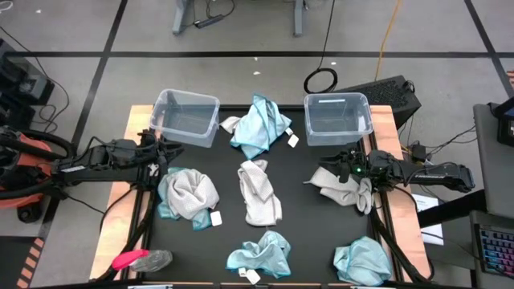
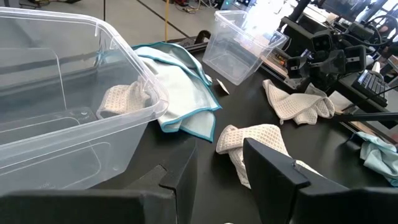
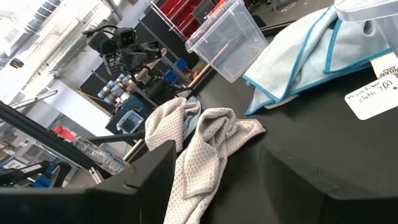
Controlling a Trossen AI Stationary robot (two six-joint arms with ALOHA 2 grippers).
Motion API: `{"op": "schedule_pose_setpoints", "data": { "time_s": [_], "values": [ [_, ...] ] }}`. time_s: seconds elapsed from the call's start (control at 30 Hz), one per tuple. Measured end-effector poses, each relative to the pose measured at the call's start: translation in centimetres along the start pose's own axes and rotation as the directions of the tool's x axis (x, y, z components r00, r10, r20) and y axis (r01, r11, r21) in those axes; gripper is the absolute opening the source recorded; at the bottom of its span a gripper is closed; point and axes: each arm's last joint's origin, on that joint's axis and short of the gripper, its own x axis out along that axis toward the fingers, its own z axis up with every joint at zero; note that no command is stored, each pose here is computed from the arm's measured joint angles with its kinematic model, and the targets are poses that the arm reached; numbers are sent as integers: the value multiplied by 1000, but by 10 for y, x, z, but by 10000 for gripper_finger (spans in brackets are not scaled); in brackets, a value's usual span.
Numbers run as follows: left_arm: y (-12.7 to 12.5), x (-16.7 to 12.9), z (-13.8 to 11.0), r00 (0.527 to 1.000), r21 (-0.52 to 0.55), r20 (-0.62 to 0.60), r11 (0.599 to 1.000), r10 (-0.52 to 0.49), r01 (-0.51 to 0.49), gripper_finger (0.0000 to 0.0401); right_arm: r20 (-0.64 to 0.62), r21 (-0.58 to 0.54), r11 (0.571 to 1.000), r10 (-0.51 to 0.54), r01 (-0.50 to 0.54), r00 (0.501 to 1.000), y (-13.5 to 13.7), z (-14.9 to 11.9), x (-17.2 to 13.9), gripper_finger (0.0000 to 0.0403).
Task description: Sort microfiber towel by color & place in baskets
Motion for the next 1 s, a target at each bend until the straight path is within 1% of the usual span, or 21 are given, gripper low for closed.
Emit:
{"op": "schedule_pose_setpoints", "data": {
  "time_s": [1.0],
  "values": [
    [0,0,0,1000,0,0,1000,0,0,138,12,3,1000,10,-10,1000,1,1,0,219]
  ]
}}
